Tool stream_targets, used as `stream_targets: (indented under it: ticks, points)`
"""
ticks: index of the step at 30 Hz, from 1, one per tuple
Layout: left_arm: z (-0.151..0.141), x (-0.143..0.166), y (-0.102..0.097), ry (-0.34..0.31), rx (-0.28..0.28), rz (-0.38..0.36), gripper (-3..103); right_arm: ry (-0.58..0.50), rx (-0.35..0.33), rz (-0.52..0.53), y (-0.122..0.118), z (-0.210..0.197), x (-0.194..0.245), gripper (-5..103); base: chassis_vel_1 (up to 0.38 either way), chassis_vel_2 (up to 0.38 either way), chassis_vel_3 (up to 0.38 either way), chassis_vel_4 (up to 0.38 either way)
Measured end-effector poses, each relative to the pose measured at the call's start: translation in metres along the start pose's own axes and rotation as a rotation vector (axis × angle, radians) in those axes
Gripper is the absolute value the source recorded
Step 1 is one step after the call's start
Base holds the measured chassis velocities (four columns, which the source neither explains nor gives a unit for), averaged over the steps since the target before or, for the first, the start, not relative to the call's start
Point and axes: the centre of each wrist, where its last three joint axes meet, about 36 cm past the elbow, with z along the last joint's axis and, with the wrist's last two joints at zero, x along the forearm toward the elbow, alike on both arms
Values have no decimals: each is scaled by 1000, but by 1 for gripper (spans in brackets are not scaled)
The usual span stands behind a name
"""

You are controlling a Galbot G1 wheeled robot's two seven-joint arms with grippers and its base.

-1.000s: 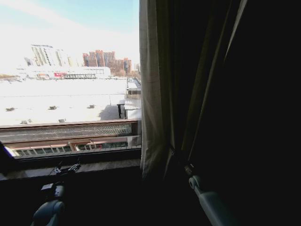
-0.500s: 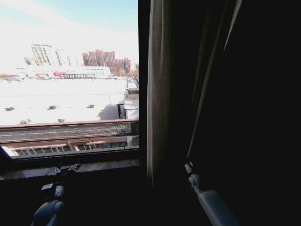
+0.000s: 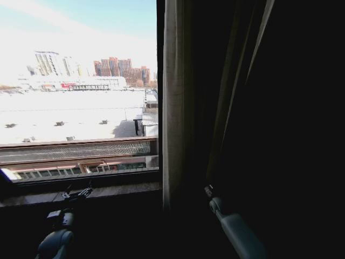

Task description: Open the curtains by pulling them apart, changing their state from closed to fully open.

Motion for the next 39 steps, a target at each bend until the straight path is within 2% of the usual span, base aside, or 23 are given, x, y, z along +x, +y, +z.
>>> stream_targets:
  ticks: [2,3,5,8,9,12,14,17,20,24,28,32,33,35,37,38,39]
  points:
    - [0,0,0,0,0,0,100,22,32,83,-20,2,-11,0,0,0,0,0]
    - [0,0,0,0,0,0,100,22,32,83,-20,2,-11,0,0,0,0,0]
    - [0,0,0,0,0,0,100,83,92,228,-58,4,-6,0,0,0,0,0]
    - [0,0,0,0,0,0,100,101,112,285,-74,4,-1,0,0,0,0,0]
    - [0,0,0,0,0,0,100,124,139,356,-94,2,8,0,0,0,0,0]
    - [0,0,0,0,0,0,100,136,159,397,-108,1,16,0,0,0,0,0]
    - [0,0,0,0,0,0,100,158,188,461,-129,-2,31,0,0,0,0,0]
    - [0,0,0,0,0,0,100,170,206,490,-138,-5,38,0,0,0,0,0]
    - [0,0,0,0,0,0,100,193,261,545,-153,-10,53,0,0,0,0,0]
    - [0,0,0,0,0,0,100,214,296,577,-156,-12,60,0,0,0,0,0]
    - [0,0,0,0,0,0,100,213,300,587,-153,-12,61,0,0,0,0,0]
    - [0,0,0,0,0,0,100,185,275,545,-130,-10,56,0,0,0,0,0]
    - [0,0,0,0,0,0,100,172,257,511,-121,-9,56,-3,0,0,0,0]
    - [0,0,0,0,0,0,100,168,248,495,-119,-9,56,-3,0,0,0,0]
    - [0,0,0,0,0,0,100,141,211,425,-105,-8,57,7,0,0,0,0]
    - [0,0,0,0,0,0,100,139,208,418,-104,-8,57,7,0,0,0,0]
    - [0,0,0,0,0,0,100,114,169,357,-86,-12,57,17,0,0,0,0]
